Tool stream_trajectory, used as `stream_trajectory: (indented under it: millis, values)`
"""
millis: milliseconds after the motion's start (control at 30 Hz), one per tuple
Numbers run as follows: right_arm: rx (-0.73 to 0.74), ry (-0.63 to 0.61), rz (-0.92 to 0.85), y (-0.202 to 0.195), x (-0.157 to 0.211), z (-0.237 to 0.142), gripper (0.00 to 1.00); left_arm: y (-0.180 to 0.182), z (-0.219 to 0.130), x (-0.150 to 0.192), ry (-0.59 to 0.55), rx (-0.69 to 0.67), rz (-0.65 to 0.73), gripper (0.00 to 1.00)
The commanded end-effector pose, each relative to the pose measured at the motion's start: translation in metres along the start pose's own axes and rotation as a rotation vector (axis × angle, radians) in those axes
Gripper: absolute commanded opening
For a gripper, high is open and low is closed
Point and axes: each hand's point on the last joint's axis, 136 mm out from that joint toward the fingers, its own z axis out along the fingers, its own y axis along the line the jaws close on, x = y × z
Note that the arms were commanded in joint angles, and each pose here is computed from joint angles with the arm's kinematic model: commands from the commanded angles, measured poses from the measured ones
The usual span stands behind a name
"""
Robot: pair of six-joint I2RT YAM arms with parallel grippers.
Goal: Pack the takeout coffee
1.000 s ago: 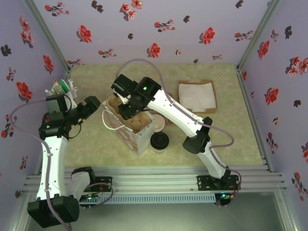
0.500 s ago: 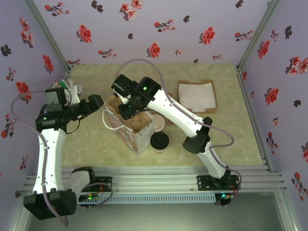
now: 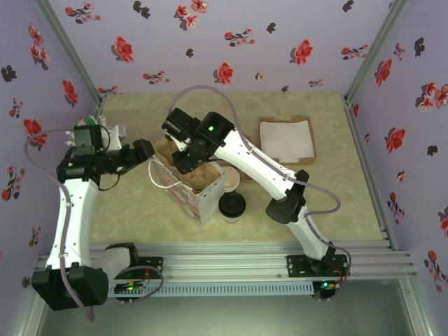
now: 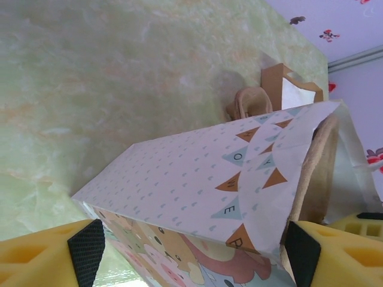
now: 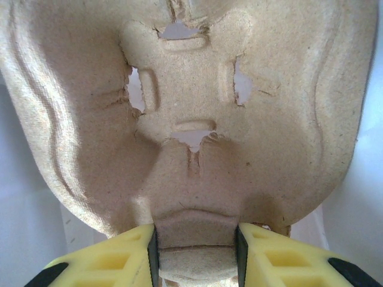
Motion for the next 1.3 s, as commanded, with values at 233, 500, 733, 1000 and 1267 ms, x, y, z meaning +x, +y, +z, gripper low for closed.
stream_trajectory:
  millis: [233,500,733,1000,1267]
  values:
    - [0.011,-0.009,-0.017,-0.001,0.003,-0.012,0.37,0.013,-0.007,-0.011,-0.044,-0.113,0.026,0.81]
    - [0.001,0.003,-0.018,0.002,0.006,-0.012,0.37,0.011,-0.003,-0.023,-0.077,-0.103,0.004,0.81]
    - [-0.022,0.019,-0.056,0.013,0.010,-0.008,0.37,0.004,0.005,-0.022,-0.058,-0.046,-0.009,0.81]
    - [-0.028,0.023,-0.082,0.018,0.013,-0.007,0.37,0.002,0.003,-0.021,-0.059,-0.038,-0.004,0.81]
    - [0.057,0.043,-0.009,-0.007,0.013,0.000,0.37,0.001,0.000,-0.018,-0.065,-0.035,-0.001,0.81]
